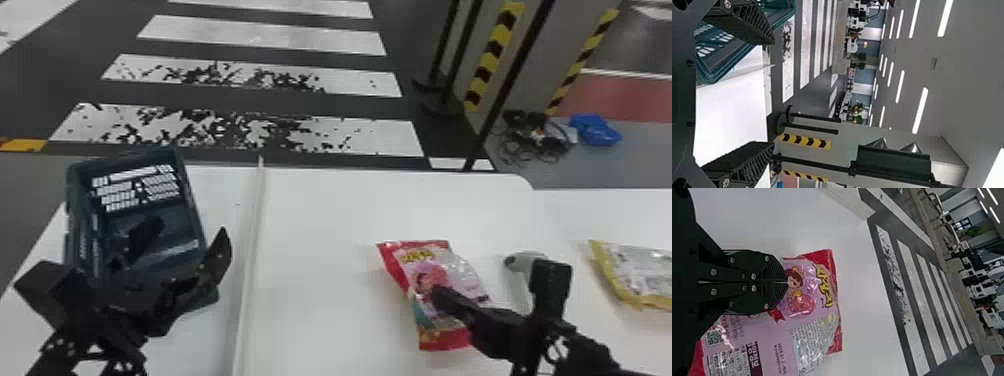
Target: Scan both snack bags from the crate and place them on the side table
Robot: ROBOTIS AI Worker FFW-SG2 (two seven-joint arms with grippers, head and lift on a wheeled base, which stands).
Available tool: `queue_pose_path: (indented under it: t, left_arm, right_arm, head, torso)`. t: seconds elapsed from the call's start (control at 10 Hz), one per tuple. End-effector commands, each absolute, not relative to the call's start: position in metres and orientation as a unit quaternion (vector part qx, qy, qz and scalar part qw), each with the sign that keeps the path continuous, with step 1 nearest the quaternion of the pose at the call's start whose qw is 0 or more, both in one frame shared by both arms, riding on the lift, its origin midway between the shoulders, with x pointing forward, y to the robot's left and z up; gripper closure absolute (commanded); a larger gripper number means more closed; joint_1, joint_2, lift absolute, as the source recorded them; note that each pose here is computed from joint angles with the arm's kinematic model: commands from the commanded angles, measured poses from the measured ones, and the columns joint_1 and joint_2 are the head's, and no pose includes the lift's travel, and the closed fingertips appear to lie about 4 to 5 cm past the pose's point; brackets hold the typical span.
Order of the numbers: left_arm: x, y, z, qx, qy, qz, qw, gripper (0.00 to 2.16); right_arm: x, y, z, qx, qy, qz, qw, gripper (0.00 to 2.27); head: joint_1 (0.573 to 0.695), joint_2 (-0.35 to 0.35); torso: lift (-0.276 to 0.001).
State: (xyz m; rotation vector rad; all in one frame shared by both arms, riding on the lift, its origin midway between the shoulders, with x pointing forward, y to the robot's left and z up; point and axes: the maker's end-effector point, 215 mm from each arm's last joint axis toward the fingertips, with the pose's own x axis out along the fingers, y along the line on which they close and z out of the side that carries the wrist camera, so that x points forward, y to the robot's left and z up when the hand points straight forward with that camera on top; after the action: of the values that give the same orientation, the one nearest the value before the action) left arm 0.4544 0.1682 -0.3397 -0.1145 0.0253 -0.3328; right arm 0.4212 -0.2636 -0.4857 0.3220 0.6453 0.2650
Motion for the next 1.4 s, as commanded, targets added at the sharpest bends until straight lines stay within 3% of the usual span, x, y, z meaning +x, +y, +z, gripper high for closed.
queue_pose_path:
  t: [0.0,0.3,0.6,0.8,1.3]
  left_arm:
    - [0.455,0.168,-0.340,-0.058,0.013,-0.165,0.984,0.08]
    - [0.454,0.170,-0.341,-0.058,0.014,-0.165,0.985,0.08]
    - [0.454,0.168,-0.340,-0.058,0.011,-0.166,0.984,0.08]
    - [0.453,0.168,-0.339,-0.058,0.011,-0.167,0.984,0.08]
    - [0.454,0.163,-0.336,-0.059,0.008,-0.171,0.983,0.08]
  right_arm:
    - [0.418,-0.254,-0.499,0.158,0.322,0.136,0.923,2.26]
    - [0.417,-0.241,-0.503,0.160,0.320,0.146,0.922,2.26]
    - [0.433,-0.265,-0.447,0.175,0.265,0.134,0.939,2.26]
    - [0.445,-0.310,-0.435,0.177,0.243,0.086,0.950,2.26]
    - [0.435,-0.367,-0.491,0.132,0.293,0.013,0.947,2.26]
  head:
    - [0.695,-0.126]
    - [0.695,-0.102]
    - [0.695,-0.097]
    - [0.695,-0.127]
    - [0.695,-0.234]
  torso:
    - [-0.095]
    - [-0.095]
    - [-0.095]
    - [-0.095]
    - [-0.095]
